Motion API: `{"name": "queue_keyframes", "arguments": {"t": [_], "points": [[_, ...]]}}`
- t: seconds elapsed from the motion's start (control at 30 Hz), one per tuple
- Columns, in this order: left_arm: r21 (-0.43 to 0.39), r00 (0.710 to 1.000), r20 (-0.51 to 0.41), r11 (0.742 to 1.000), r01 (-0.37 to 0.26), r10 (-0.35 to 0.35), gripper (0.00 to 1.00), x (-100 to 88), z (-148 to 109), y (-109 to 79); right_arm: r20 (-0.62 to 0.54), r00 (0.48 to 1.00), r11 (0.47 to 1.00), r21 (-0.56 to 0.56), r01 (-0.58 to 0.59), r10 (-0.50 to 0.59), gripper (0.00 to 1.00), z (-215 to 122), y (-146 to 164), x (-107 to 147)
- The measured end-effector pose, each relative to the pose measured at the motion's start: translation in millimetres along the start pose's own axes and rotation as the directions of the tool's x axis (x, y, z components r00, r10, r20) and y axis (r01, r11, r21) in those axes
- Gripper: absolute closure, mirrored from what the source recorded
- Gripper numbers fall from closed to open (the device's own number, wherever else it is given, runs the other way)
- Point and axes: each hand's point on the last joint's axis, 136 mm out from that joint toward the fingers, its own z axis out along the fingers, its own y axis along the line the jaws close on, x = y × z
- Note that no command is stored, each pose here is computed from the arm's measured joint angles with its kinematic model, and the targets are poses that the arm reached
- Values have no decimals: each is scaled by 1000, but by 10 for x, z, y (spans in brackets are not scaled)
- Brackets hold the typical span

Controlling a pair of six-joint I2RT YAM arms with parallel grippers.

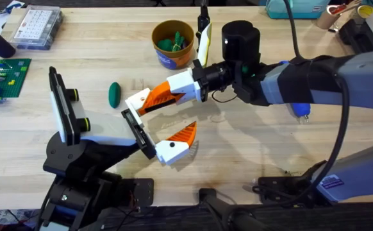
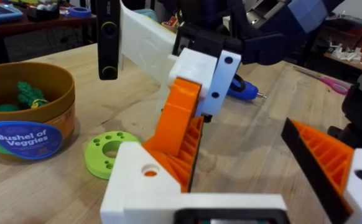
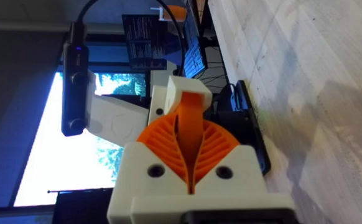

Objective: Pick up the gripper from the table and insert it into the empty holder that is missing its gripper. Then pick up a screw, insert it into the mounting hole, and use the screwdriver to tighten it. Finally, clean up the table by picking up the vegetable and placing it into the bucket.

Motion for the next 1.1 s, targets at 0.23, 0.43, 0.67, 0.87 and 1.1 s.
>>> {"name": "queue_keyframes", "arguments": {"t": [0.23, 0.43, 0.67, 0.87, 1.1], "points": [[-14, 1000, -3, 1000, 15, -15, 10, -8, -3, 21, -13, 1000, 1000, -4, -15, 15, 989, -9, 1, 22], [-14, 1000, -3, 1000, 17, -17, 10, -8, -3, 22, -12, 1000, 1000, -4, -12, 12, 989, -10, 1, 20], [-17, 1000, -3, 1000, 17, -17, 10, -9, -3, 26, -7, 1000, 1000, -1, 0, 0, 989, -8, -4, 12], [-10, 1000, -5, 1000, 18, -18, 14, -4, -3, 16, -7, 1000, 1000, -1, 22, -22, 988, -9, -6, 11], [9, 999, -12, 999, 45, -45, 14, 9, -5, -15, -21, 1000, 1000, -5, 17, -17, 988, 5, -79, -13]]}}
